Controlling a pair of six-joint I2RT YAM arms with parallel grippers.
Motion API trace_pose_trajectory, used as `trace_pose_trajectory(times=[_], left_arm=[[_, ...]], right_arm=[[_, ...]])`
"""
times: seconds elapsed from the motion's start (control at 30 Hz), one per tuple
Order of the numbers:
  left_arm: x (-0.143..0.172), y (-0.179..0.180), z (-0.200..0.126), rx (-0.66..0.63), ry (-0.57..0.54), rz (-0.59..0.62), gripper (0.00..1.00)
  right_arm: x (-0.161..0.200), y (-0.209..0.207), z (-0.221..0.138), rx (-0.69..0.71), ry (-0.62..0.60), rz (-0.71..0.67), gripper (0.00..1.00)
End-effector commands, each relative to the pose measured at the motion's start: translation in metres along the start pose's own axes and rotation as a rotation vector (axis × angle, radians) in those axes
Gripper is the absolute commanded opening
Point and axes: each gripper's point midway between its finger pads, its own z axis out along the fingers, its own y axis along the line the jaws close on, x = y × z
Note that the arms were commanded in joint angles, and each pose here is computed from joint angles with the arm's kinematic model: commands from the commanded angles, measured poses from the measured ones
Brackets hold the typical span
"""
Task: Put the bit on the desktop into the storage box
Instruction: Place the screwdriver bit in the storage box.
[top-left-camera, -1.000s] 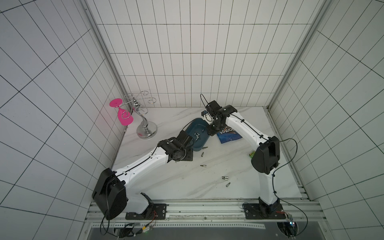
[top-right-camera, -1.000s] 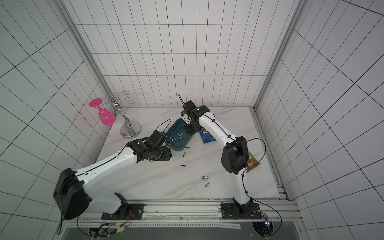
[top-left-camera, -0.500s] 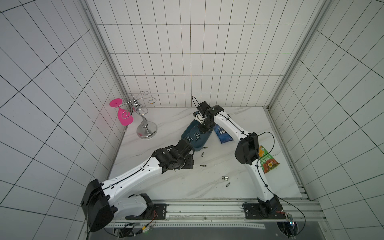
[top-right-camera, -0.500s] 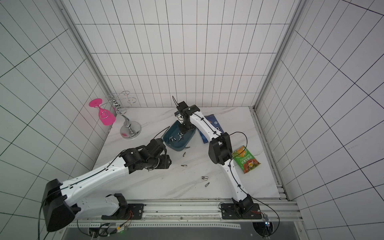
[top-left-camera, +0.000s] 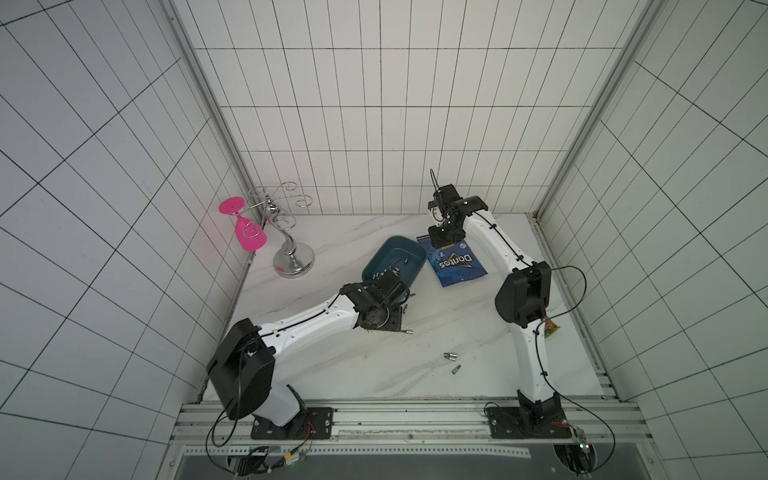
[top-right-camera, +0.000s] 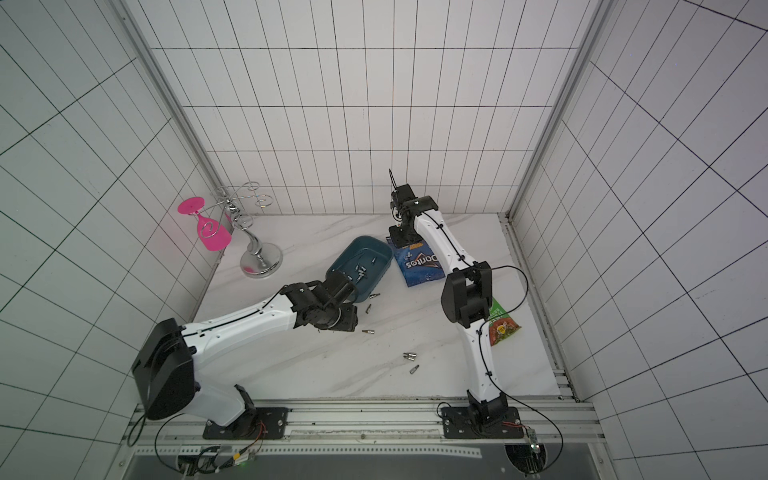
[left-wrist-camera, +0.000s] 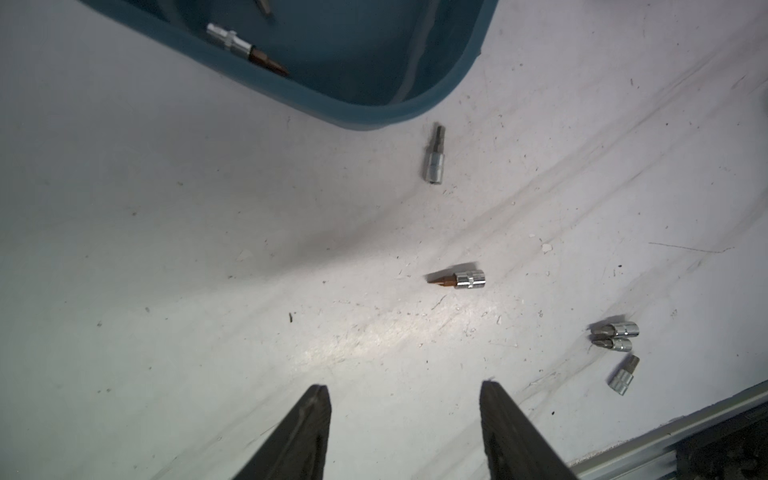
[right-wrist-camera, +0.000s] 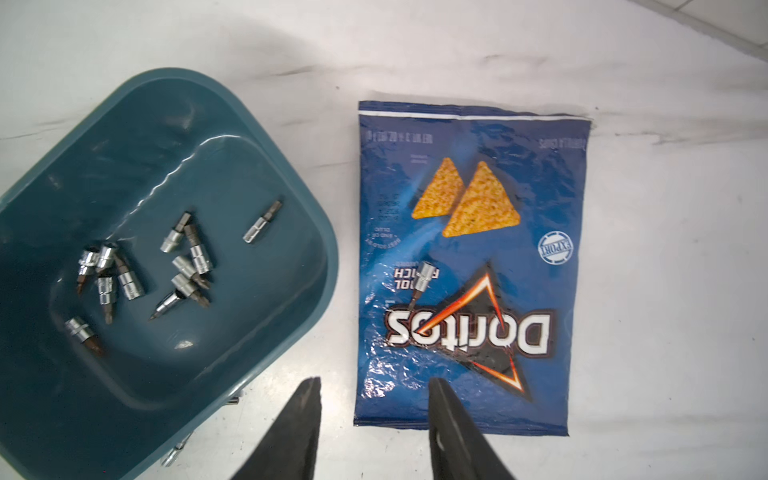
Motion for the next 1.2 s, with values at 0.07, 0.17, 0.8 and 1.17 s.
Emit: trace_pose_trajectory(times=[0.07, 0.17, 0.8, 1.17], left_arm=[[-0.010, -0.025, 0.010, 0.024, 0.005, 0.066, 0.62], [-0.010, -0.026, 0.017, 0.015, 0.015, 0.039, 0.62], [0.005, -0.036, 0.029, 0.002, 0.066, -0.014, 0.62], [0.010, -0.035, 0.035, -0.008, 0.091, -0.019, 0.62]], right_arm=[[0.004, -0.027, -0.003, 0.031, -0.004, 0.070, 0.46], [0.005, -0.039, 0.006, 0.039, 0.004, 0.094, 0.46], [-0.003, -0.035, 0.086, -0.019, 0.051, 0.114, 0.43], [0.014, -0.034, 0.107, -0.024, 0.110, 0.117, 0.39]])
